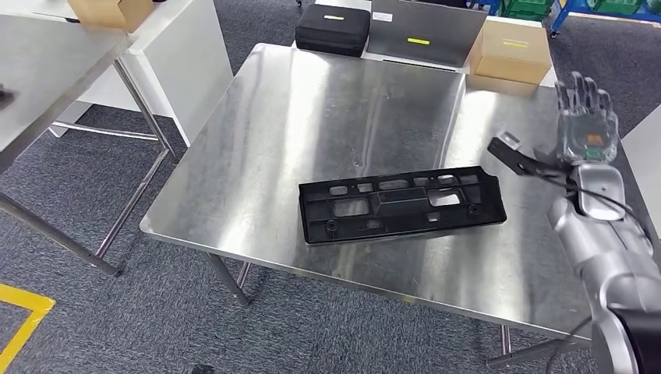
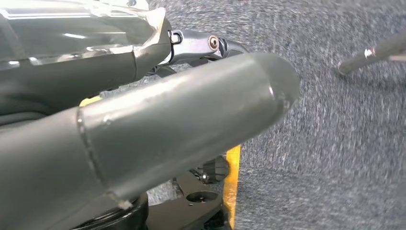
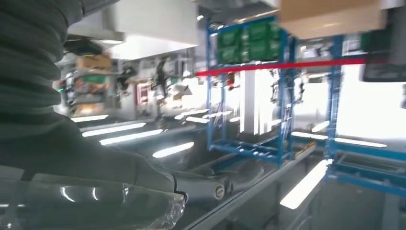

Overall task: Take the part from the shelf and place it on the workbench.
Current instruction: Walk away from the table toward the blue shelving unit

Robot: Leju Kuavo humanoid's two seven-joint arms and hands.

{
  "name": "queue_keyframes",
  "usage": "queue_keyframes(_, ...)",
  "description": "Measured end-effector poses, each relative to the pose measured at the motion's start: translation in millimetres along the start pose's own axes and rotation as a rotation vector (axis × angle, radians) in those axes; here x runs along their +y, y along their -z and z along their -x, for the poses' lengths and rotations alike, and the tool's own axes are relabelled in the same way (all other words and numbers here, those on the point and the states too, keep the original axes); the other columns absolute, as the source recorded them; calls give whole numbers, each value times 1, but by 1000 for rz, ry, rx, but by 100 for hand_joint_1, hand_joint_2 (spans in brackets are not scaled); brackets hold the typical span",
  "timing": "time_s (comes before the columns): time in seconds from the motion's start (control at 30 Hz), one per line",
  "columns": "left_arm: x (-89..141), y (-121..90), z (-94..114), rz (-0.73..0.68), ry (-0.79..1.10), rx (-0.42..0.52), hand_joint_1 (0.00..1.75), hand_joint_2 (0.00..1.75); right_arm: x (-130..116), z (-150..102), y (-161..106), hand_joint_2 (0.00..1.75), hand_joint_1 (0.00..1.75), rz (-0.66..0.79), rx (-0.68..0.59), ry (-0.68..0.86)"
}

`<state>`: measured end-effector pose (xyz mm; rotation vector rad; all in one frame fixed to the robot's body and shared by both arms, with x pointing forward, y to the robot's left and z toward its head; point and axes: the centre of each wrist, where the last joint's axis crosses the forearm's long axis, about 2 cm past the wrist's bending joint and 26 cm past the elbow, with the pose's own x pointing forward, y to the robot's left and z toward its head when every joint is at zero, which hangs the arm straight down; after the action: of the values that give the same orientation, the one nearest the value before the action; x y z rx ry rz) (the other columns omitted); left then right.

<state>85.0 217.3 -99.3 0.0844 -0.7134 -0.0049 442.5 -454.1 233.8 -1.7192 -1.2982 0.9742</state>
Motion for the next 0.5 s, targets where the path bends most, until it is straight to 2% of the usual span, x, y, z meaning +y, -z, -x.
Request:
queue_keyframes(0.03,0,-1,1,-5,-9,3,0,0,11,8,-19,175,0,1,6,-11)
queue_keyframes(0.1,-1,-2,4,-17,-28,13,0,0,32,20,-68,87,0,6,14,-16)
queue_keyframes(0.17,-3,-5,8,-29,-47,29,0,0,45,24,-134,0,0,25,-11,12)
queue_keyframes(0.23,-5,-9,13,-38,-61,48,0,0,45,18,-201,0,0,43,-67,65)
queue_keyframes(0.3,-6,-12,17,-45,-70,62,0,0,34,12,-255,0,0,64,-95,114)
queue_keyframes(0.4,-6,-13,18,-53,-81,69,0,0,12,13,-313,0,0,85,-56,104)
queue_keyframes(0.5,-6,-12,17,-65,-95,72,0,0,0,10,-354,0,0,59,-6,70)
